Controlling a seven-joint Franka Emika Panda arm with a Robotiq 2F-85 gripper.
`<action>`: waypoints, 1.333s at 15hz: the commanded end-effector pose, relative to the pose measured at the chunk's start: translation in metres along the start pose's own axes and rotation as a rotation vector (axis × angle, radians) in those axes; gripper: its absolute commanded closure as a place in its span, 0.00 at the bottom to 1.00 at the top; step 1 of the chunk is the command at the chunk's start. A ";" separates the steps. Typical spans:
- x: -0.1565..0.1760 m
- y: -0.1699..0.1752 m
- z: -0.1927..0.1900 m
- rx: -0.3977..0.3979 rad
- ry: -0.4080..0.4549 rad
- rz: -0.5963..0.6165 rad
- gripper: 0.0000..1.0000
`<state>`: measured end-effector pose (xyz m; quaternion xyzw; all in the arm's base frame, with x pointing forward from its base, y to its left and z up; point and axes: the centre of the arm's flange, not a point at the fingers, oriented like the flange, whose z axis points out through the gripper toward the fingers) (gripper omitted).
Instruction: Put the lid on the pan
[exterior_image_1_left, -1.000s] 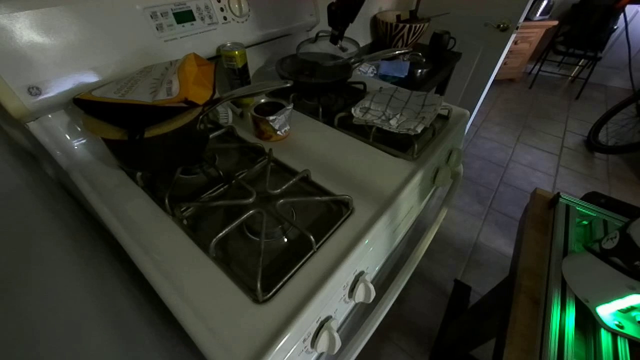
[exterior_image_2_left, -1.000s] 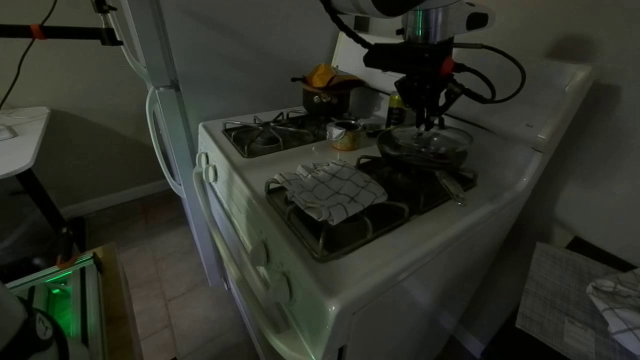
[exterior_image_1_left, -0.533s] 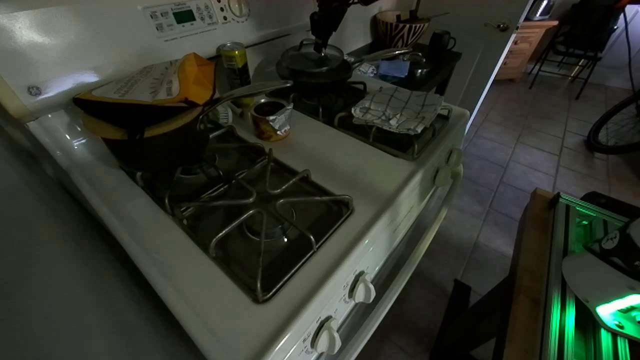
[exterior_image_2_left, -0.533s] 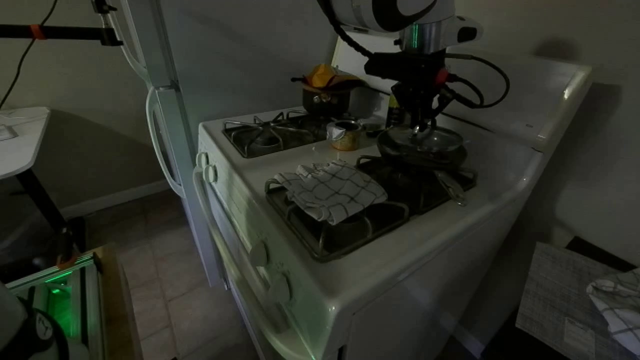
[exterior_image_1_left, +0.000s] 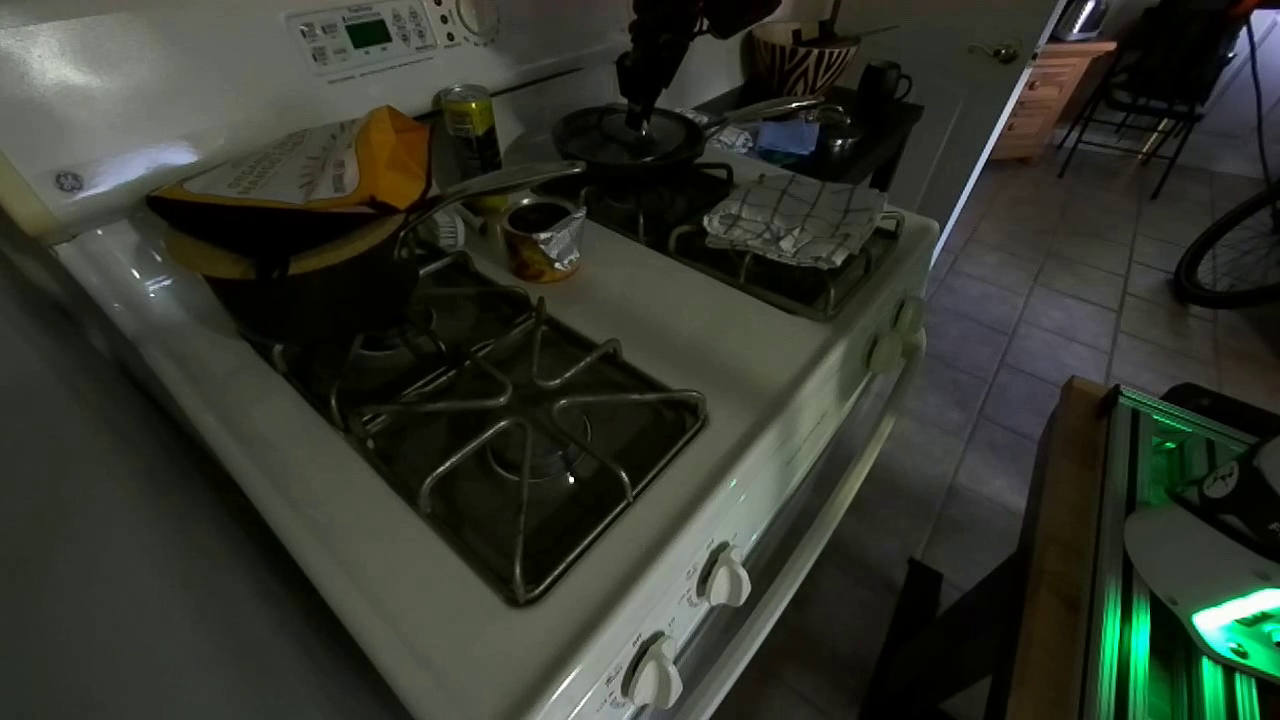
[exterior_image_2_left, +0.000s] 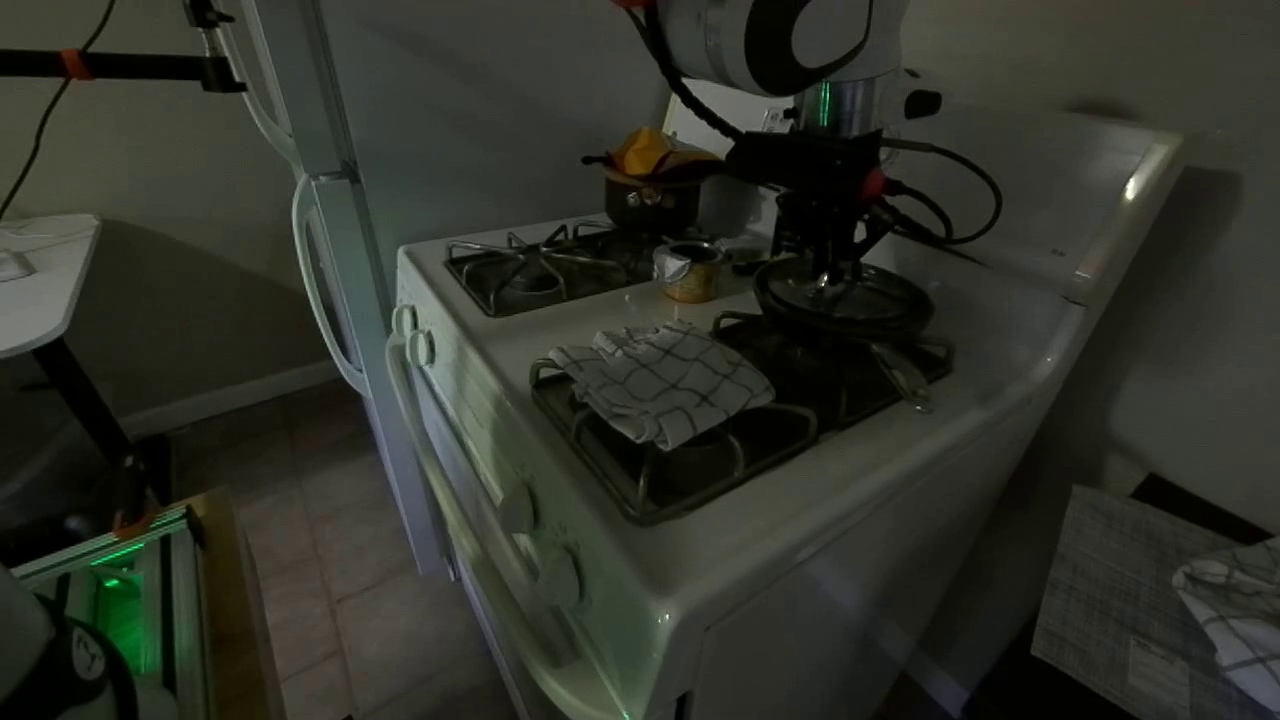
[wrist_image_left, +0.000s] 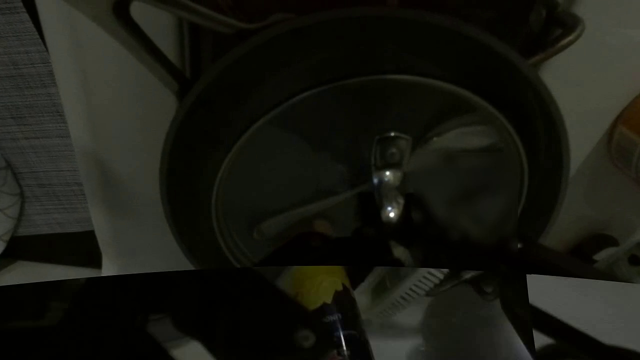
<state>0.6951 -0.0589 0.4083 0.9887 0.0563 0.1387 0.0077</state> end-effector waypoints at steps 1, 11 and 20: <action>0.003 0.002 0.005 0.010 0.023 0.009 0.95; 0.000 0.004 -0.009 0.014 0.007 -0.002 0.34; 0.013 -0.011 -0.125 -0.010 0.165 -0.206 0.00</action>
